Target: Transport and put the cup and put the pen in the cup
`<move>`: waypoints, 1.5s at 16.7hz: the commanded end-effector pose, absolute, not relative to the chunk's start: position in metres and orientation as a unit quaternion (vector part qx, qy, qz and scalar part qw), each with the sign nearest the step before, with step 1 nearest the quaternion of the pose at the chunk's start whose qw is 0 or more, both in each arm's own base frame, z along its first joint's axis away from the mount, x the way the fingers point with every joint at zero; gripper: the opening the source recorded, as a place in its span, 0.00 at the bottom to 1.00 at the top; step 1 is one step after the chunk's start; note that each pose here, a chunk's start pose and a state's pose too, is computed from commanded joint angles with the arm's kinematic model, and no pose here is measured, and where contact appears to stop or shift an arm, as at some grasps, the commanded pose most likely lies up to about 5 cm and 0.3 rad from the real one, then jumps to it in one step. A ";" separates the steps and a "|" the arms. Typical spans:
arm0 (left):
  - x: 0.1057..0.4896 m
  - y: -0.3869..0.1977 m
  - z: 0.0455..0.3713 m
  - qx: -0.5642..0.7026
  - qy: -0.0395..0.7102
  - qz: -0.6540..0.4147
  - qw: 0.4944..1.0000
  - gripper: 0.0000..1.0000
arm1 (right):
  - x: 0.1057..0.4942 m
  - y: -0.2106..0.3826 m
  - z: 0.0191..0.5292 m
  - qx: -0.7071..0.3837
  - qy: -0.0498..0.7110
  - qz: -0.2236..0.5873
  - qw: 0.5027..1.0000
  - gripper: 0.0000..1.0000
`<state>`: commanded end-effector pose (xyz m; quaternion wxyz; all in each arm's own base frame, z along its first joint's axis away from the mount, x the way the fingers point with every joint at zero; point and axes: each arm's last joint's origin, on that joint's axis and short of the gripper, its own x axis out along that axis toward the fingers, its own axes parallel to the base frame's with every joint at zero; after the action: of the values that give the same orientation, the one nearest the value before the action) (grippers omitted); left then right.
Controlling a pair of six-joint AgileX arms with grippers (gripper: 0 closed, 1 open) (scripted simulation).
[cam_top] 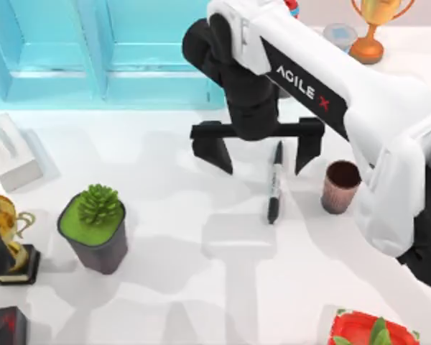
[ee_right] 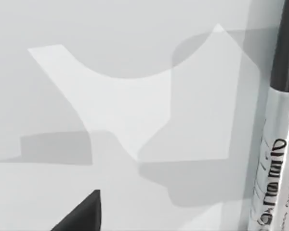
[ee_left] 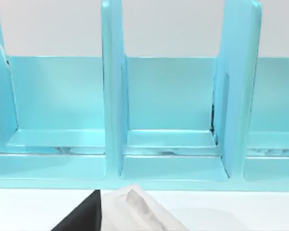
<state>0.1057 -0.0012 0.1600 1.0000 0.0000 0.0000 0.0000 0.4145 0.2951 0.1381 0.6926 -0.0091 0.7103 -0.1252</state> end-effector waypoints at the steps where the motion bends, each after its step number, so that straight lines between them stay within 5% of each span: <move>1: 0.106 -0.001 0.160 0.000 0.000 0.000 1.000 1.00 | 0.415 0.295 0.135 -0.009 0.710 -0.125 0.693 1.00; 25: 0.106 -0.001 0.160 0.000 0.000 0.000 1.000 1.00 | 0.403 0.270 0.084 -0.009 0.710 -0.125 0.693 1.00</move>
<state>0.1057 -0.0012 0.1600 1.0000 0.0000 0.0000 0.0000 0.4028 0.2698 0.0841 0.6931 -0.0085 0.7099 -0.1249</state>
